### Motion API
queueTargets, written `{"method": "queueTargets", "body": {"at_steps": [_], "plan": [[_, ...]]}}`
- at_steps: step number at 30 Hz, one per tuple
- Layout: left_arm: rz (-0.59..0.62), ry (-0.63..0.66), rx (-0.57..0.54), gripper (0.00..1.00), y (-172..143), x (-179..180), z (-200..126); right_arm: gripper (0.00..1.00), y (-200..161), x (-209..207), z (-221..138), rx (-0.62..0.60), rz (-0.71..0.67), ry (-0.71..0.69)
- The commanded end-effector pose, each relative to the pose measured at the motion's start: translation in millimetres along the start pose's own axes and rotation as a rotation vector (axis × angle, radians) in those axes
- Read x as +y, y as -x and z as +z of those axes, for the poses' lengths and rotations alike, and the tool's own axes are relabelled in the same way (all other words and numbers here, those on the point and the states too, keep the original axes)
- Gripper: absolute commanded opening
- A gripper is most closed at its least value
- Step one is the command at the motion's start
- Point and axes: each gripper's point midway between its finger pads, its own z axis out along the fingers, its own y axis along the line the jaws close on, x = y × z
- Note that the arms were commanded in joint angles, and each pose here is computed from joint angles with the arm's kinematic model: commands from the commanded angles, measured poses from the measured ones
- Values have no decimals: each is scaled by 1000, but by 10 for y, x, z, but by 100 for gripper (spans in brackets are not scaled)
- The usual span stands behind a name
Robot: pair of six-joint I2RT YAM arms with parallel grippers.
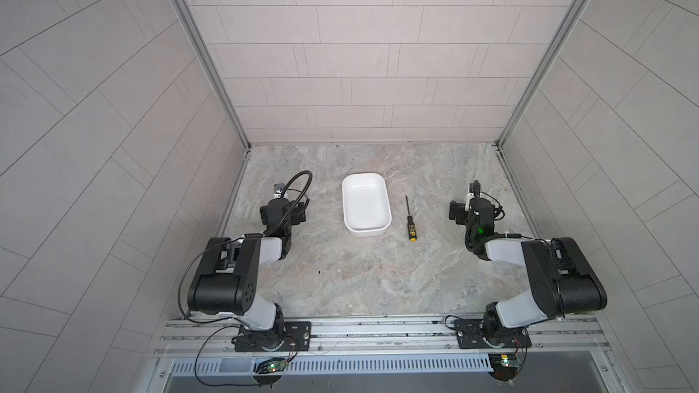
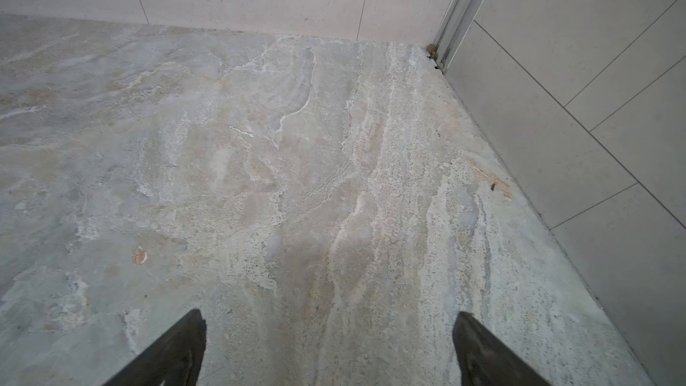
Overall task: Put the screwdriver in the bin
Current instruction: Pick up the screwdriver from the center of the table.
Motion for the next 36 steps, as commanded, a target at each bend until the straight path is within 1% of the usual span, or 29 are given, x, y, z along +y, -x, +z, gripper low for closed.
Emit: {"method": "queueTargets", "body": {"at_steps": [1,14,15,16,18,19,20,22,23,25,30,32,34,36], "plan": [[-12,2,-25,100,79,-5,-10,99,61,-7,18,-10,-9,-11],[-12,2,-23,100,74,-4,-5,99,67,-11,9,-14,-7,-11],[-13,1,-21,100,74,-5,-1,97,86,3,6,-18,-13,-8],[-12,-1,-24,100,76,-11,-8,95,115,13,3,2,-24,-8],[-8,-18,-30,100,109,-34,-23,92,233,23,-18,83,-43,-8],[2,-33,-15,100,150,-63,-22,91,343,21,-23,104,-36,-10],[10,-32,13,100,218,-68,-29,91,418,33,-28,133,-25,-4],[-15,22,133,100,299,22,-64,89,472,155,-68,205,-12,65],[-16,19,169,100,356,21,-85,88,498,241,-97,231,2,104],[-32,-55,197,100,424,-105,-157,88,490,415,-177,286,9,178],[-194,-247,229,100,471,-422,-494,88,260,814,-414,477,-3,324],[-248,-286,241,100,416,-485,-611,88,125,955,-512,550,-7,379],[-288,-327,253,100,368,-542,-734,85,-17,1134,-638,618,-16,449],[-317,-356,273,100,314,-577,-832,84,-114,1268,-741,655,-30,481]]}}
